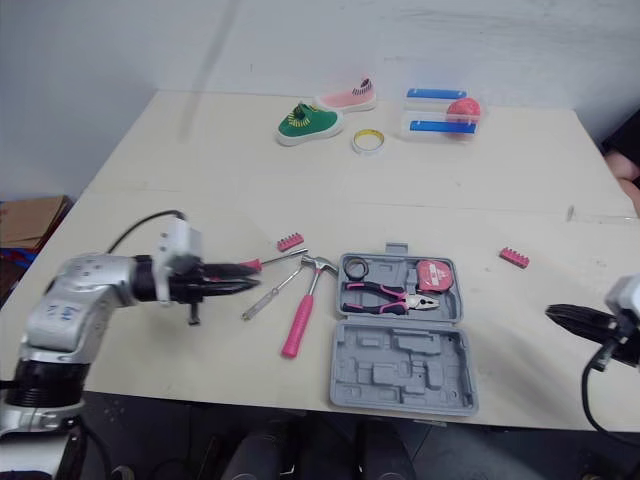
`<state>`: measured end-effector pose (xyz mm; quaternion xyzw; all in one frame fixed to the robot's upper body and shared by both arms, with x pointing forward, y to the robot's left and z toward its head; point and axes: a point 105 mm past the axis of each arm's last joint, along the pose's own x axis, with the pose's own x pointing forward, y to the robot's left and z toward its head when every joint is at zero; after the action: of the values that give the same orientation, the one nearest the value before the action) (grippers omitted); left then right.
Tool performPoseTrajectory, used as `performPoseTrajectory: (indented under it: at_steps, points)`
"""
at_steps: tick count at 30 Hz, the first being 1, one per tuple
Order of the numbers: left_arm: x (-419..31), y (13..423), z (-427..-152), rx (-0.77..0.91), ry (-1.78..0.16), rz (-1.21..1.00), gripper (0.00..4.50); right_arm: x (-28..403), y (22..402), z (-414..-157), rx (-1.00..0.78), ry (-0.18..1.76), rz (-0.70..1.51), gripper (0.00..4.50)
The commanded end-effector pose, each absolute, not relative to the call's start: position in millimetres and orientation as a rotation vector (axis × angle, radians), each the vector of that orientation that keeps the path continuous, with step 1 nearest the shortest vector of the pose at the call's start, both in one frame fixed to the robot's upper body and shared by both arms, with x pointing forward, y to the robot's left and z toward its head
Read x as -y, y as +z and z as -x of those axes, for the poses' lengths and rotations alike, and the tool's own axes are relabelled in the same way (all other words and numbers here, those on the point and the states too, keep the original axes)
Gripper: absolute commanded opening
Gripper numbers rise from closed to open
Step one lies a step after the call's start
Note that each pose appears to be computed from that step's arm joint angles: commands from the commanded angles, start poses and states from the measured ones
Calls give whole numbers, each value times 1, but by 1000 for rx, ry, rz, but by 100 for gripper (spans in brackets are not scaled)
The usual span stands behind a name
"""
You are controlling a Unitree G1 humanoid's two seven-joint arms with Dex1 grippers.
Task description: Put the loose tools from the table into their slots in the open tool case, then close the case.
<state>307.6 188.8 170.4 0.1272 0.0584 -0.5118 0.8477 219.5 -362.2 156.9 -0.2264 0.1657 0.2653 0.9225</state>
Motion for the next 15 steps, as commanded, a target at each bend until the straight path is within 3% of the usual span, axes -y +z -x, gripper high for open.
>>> performPoseTrajectory:
  at_steps: [1,6,10,12,15]
  points:
    - [-236,189,-312,-43,-884,-280,250,379,174,-209,-252,454,514,201]
    - [-327,183,-296,-91,-588,-375,449,396,181,-191,-119,362,584,438]
    - [-386,178,-276,-124,-372,-403,450,414,171,-175,-164,294,611,445]
    - [-402,173,-267,-138,-320,-382,450,417,162,-166,-217,314,526,445]
    - [-416,168,-257,-139,-257,-356,450,416,156,-164,-228,317,570,445]
